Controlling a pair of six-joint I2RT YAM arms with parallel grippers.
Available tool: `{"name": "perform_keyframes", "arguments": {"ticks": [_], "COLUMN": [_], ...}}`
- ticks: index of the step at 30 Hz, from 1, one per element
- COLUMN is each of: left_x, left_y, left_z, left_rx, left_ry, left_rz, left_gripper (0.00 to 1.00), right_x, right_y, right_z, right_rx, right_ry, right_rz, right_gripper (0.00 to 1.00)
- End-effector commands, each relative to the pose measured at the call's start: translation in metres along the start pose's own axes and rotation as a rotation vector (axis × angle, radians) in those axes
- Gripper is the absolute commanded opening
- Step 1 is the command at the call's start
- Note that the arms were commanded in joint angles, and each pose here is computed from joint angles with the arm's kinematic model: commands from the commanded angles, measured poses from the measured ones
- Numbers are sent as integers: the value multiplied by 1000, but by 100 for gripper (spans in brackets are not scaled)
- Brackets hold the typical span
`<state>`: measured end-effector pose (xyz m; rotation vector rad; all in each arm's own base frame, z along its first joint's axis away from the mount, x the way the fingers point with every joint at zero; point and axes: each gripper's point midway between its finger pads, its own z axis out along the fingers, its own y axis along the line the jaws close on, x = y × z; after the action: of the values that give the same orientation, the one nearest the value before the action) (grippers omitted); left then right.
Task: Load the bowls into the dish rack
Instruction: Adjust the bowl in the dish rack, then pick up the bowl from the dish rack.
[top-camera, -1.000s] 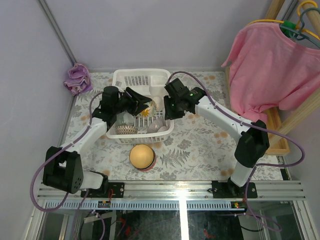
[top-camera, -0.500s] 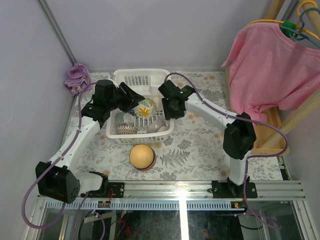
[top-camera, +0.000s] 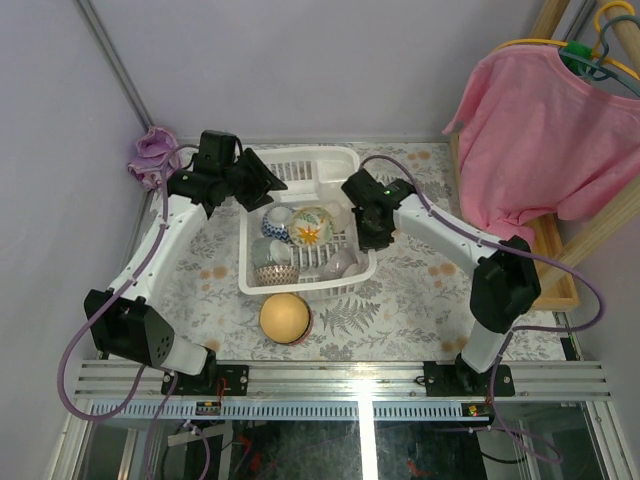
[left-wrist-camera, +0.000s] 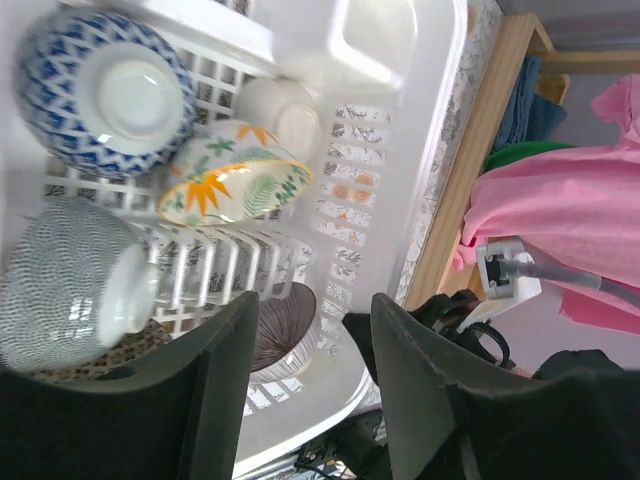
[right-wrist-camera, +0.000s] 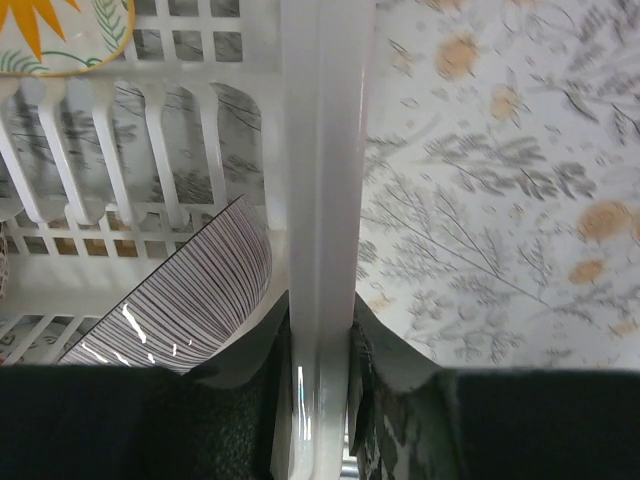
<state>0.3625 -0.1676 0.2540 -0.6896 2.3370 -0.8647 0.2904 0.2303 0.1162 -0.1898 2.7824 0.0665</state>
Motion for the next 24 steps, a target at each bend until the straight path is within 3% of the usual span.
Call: {"name": "perform_keyframes", "arguments": {"ticks": [1,5,9,11,14,19,24], "left_x": [4,11,7,4,4,0,-6], "left_y": [13,21,30,36,45,47,50], "left_z": [-13,-12,-6,-3,7,20,22], "left_rx": [-106,-141,-184,-207,-232,-228,-219], "left_ry": [41,70,79,91,115,136,156], "left_rz": [-29,-41,-22,-12,-10,-6,-11], "left_gripper": [47,48,47,48,48,47,47], "right_x": [44,40,0,-27,-49,-40,-58], "right_y": [-65,-81,-73,-65,-49,-37,-7], "right_z": [-38,-56,-89,-113,-119,-98,-102], "right_rx": [132,129,61,27,-20,-51,-171], "right_ry": [113,97,8,-45,-37,36,58], "right_rz": [15,54,70,71,60,75,119], "right_gripper": [0,9,28,42,45,45,52]}}
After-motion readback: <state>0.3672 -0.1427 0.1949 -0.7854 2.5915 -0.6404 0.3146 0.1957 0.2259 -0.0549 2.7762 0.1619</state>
